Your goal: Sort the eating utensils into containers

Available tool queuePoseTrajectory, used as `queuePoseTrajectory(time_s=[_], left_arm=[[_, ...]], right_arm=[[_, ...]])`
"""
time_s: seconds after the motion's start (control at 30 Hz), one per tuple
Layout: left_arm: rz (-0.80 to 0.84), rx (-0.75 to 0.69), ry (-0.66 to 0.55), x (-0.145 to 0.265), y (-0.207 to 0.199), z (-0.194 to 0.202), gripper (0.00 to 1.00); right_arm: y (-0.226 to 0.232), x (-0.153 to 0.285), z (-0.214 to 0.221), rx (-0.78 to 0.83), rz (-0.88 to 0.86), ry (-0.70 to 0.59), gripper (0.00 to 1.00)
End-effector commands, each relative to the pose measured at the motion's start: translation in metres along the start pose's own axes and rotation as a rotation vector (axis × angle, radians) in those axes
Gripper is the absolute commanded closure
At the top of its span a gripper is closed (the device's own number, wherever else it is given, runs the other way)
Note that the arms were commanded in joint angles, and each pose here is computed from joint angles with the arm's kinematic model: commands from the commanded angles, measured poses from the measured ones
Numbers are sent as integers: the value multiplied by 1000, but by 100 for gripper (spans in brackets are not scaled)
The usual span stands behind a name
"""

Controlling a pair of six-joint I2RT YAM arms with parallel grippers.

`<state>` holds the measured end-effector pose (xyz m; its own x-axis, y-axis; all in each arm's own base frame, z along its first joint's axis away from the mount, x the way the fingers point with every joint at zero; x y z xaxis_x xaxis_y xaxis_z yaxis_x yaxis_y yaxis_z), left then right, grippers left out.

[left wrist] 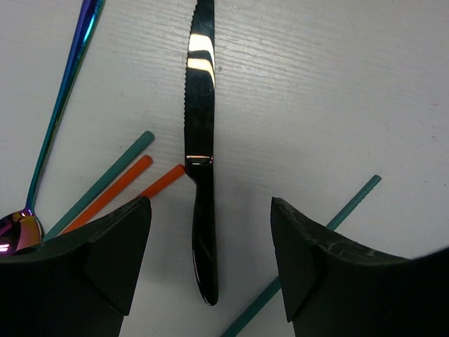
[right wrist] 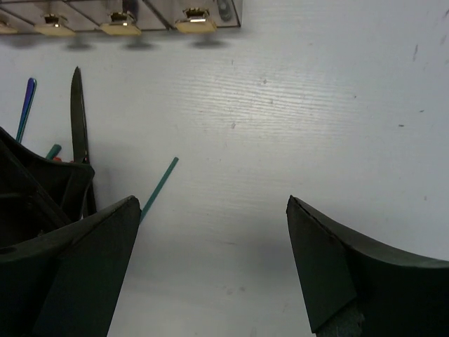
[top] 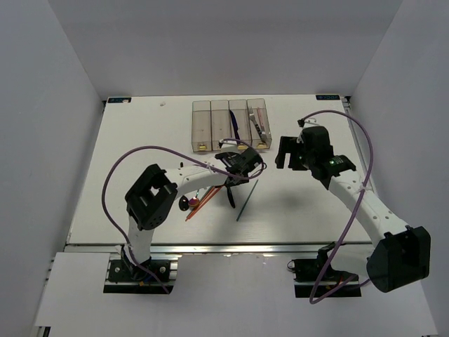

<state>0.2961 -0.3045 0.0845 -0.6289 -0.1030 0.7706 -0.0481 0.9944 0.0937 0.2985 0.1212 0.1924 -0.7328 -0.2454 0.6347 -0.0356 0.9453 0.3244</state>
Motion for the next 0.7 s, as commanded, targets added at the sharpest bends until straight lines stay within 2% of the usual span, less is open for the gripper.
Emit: queuePoseTrajectory(time_s=[0.0, 0.1, 0.13, 0.2, 0.23, 0.53, 0.67], left_arm=[[55, 59, 24, 5, -11, 1, 22], [48, 59, 46, -1, -12, 7, 23], [46, 56, 52, -2, -12, 10, 28], [35, 65, 57, -4, -10, 13, 28], [26, 63, 65, -6, -7, 18, 33], [15, 33, 125, -22, -9, 47, 35], [25, 37, 148, -24, -11, 58, 46]], right_arm=[[13, 7, -13, -16, -81, -62, 11], [13, 7, -12, -13, -81, -62, 11], [12, 7, -14, -14, -76, -69, 11], [13, 9, -15, -12, -77, -76, 11], [13, 9, -15, -12, -79, -75, 11], [12, 7, -12, -10, -84, -72, 11], [12, 8, -12, -10, -86, -75, 11]])
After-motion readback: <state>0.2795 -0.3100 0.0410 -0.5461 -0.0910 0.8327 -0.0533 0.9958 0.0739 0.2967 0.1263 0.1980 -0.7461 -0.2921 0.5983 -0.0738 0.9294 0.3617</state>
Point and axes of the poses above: each gripper's point midway between its finger pads, its own x axis back along the fingers, its own y axis along the line the jaws close on, z = x × y, the point moved 3 cm from there along x, back along the fingers, and after that the axes turned 10 degrees about -x, right-handed, at the moved point
